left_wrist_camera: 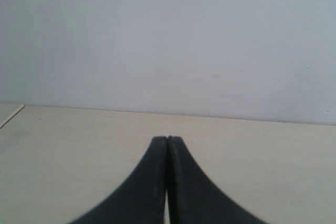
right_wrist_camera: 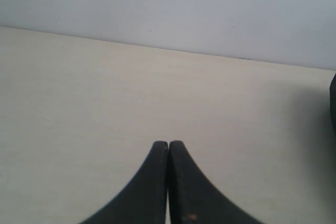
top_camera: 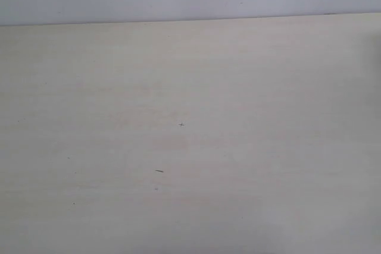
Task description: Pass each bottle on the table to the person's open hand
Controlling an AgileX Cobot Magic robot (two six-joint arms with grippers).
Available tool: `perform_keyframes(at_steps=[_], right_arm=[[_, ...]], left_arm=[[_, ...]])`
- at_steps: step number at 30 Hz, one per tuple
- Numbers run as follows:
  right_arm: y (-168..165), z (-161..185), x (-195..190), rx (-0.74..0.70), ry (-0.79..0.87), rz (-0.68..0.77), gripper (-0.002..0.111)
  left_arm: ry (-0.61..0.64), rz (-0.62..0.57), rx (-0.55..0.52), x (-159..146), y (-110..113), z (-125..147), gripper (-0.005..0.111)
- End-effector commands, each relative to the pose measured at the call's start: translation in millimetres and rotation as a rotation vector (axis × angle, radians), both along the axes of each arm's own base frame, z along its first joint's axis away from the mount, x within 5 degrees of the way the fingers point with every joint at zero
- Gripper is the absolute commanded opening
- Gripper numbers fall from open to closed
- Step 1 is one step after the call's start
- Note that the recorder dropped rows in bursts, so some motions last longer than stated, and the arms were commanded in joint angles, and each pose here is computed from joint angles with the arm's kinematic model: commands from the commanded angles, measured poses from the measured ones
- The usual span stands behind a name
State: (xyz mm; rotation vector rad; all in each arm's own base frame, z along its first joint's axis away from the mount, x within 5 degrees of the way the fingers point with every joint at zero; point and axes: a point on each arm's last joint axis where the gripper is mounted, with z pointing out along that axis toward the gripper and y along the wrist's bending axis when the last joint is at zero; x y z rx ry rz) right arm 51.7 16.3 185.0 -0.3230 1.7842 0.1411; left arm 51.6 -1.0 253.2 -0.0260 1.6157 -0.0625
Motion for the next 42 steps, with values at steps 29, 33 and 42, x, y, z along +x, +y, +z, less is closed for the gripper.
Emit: perform_keyframes(at_steps=[29, 33, 42], right_arm=[[0, 0, 0, 0.007, -0.015, -0.008, 0.0], [0, 0, 0, 0.007, -0.015, -0.008, 0.0], [0, 0, 0, 0.007, -0.015, -0.008, 0.0]], left_arm=[[0.15, 0.003, 0.003, 3, 0, -66, 0.001], [0.162, 0.003, 0.003, 3, 0, -67, 0.001], [0.173, 0.002, -0.005, 3, 0, -68, 0.001]])
